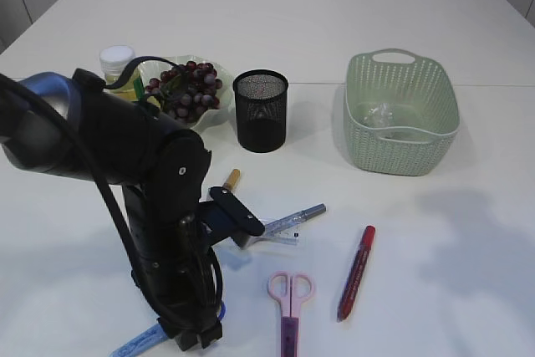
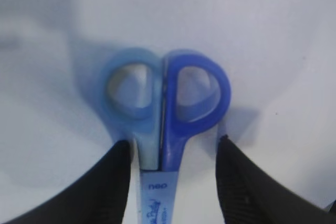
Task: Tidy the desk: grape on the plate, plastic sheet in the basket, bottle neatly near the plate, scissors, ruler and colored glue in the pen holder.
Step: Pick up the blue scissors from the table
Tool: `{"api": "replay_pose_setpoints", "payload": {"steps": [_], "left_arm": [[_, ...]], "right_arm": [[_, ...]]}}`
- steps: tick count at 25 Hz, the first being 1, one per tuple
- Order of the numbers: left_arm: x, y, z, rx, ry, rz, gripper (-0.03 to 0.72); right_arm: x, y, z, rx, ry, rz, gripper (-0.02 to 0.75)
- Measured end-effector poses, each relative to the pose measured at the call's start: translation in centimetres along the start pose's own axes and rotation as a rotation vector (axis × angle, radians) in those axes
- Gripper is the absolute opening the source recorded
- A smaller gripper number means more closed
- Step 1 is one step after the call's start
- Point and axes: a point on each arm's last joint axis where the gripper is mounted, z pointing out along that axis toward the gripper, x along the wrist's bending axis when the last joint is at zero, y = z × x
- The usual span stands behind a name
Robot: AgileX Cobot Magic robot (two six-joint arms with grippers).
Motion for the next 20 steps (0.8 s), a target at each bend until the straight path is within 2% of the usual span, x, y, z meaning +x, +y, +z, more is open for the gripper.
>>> {"api": "replay_pose_setpoints", "payload": {"steps": [20], "left_arm": [[-0.09,-0.52,0.43,-0.05,0.001,-0.017,0.367]], "right_arm": [[-0.09,0.0,0.0,0.0,-0.01,-0.003,0.524]]}}
